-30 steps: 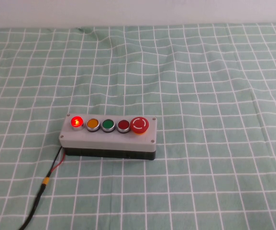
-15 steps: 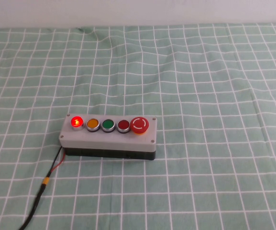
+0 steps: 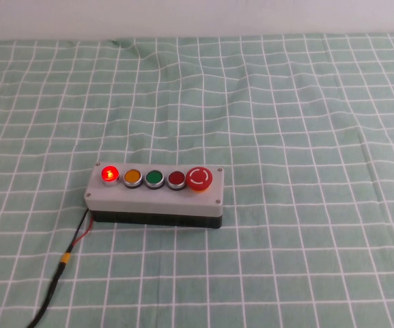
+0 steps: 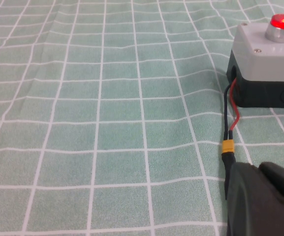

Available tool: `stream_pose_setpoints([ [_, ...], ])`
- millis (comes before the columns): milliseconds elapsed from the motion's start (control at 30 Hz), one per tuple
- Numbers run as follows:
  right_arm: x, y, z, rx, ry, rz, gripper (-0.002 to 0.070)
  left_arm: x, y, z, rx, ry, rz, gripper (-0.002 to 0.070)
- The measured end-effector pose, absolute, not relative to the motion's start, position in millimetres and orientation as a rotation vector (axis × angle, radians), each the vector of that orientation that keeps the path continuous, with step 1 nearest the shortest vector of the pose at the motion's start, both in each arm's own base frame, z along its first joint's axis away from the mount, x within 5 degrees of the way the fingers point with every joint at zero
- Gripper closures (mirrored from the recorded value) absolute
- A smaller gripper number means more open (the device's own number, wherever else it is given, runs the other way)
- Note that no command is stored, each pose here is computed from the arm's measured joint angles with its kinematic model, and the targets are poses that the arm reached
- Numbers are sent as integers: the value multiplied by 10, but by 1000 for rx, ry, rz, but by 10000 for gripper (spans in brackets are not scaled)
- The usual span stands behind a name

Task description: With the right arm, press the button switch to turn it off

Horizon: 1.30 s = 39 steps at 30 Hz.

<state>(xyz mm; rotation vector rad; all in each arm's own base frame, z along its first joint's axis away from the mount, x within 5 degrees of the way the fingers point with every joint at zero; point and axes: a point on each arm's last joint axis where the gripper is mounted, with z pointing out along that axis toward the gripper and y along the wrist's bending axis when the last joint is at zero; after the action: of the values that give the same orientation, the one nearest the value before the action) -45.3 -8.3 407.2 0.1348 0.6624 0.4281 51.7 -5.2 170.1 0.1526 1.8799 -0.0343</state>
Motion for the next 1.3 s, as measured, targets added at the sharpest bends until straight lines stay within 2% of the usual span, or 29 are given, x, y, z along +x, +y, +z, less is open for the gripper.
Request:
stream_pose_setpoints([
  [167, -319, -21, 4304, 94, 911, 387, 692, 517, -52, 1701, 153, 1880, -34, 678],
  [300, 24, 36, 4345, 93, 1171, 376, 692, 517, -52, 1701, 153, 1880, -34, 678],
  [400, 289, 62, 4322, 88, 1290, 343, 692, 517, -52, 1701, 153, 1880, -34, 678],
  [667, 550, 81, 4324, 80, 1332, 316, 692, 517, -52, 1701, 153, 1880, -34, 678],
  [900, 499, 54, 4507, 145, 1114, 414, 692, 517, -52, 1701, 153, 1880, -34, 678],
  [1000, 506, 52, 4519, 176, 1099, 461, 692, 517, -52, 1701, 153, 1880, -34, 678],
  [1133, 663, 85, 4439, 152, 1217, 426, 692, 517, -52, 1701, 153, 1880, -34, 678],
  [1300, 1088, 174, 4194, 52, 1559, 324, 692, 517, -52, 1701, 153, 1880, -34, 678],
])
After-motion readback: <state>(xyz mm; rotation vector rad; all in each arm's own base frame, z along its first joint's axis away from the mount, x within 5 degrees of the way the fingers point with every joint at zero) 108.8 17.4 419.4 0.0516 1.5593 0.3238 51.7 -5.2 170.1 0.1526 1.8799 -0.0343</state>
